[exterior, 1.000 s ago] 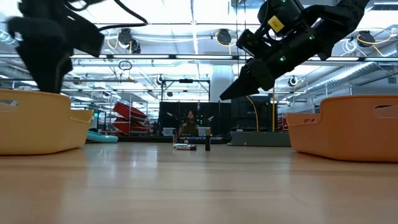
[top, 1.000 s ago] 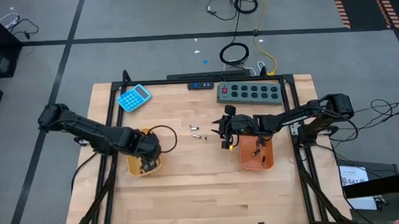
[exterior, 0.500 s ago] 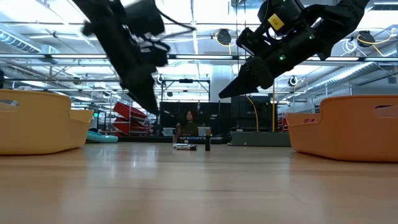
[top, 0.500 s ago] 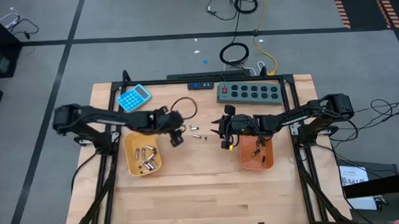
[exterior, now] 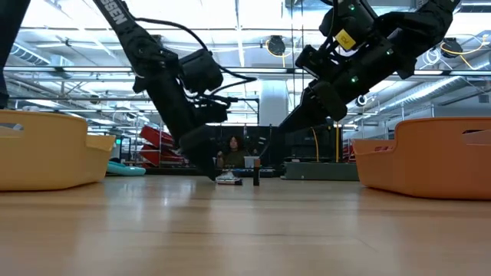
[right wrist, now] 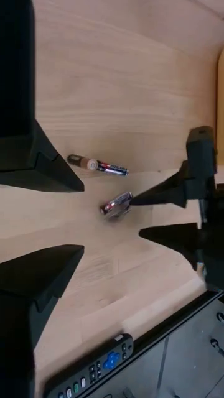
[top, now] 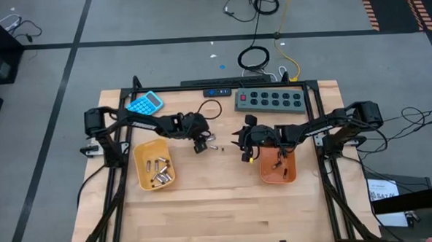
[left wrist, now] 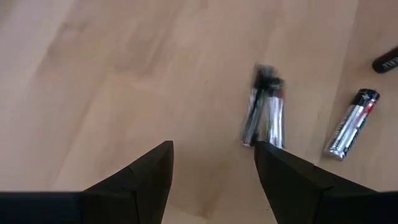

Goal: Sort batteries
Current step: Put the silver battery into the yellow bin

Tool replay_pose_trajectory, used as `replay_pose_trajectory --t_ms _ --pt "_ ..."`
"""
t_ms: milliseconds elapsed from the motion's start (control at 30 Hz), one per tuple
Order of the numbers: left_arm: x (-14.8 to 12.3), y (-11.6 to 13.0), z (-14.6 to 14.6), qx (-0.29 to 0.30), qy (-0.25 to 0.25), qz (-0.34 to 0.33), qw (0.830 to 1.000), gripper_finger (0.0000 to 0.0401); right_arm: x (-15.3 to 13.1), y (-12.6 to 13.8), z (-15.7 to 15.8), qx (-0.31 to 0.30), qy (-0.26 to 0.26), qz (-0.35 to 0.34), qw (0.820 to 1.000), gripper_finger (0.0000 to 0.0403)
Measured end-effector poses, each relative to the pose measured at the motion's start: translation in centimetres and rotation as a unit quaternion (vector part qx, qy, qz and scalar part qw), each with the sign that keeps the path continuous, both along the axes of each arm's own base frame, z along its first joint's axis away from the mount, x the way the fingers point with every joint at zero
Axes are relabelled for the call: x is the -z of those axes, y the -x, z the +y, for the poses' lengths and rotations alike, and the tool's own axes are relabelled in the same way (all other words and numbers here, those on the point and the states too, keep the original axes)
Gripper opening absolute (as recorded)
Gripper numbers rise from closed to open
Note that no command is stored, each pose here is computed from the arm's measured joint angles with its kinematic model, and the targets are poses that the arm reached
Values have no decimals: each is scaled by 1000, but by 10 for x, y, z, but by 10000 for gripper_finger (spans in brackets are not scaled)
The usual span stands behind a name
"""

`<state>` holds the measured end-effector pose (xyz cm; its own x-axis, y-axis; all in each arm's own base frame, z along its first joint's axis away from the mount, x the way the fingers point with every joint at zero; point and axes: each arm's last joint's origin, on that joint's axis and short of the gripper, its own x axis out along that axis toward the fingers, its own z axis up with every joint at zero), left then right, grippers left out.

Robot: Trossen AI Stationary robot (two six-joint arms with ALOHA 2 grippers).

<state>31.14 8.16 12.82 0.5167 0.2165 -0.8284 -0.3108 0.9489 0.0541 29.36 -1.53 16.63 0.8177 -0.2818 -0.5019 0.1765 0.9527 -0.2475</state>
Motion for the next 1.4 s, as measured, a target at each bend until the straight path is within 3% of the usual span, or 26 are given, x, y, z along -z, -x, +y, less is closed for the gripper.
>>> replay_pose_trajectory --t_ms 333,500,833,1133,1233,1367,1400 --pt "3 0 -1 37 0 10 999 234 0 0 0 3 -4 -2 1000 139" --pt "-6 -4 -4 81 42 -11 996 235 0 0 0 3 -4 -3 1000 139" --pt "-14 -16 4 40 17 -67 997 235 -2 -1 0 3 -3 -14 1000 139" --pt "16 -24 7 23 26 -42 999 231 -2 -1 0 2 -4 -15 1000 139" --pt "25 -26 8 16 18 -29 999 191 -2 -1 0 2 -4 -15 1000 139" --pt "29 -28 9 10 10 -25 1000 49 -2 -1 0 1 -4 -15 1000 139" --pt "29 -28 9 11 10 -25 1000 31 -2 -1 0 1 -4 -15 1000 139"
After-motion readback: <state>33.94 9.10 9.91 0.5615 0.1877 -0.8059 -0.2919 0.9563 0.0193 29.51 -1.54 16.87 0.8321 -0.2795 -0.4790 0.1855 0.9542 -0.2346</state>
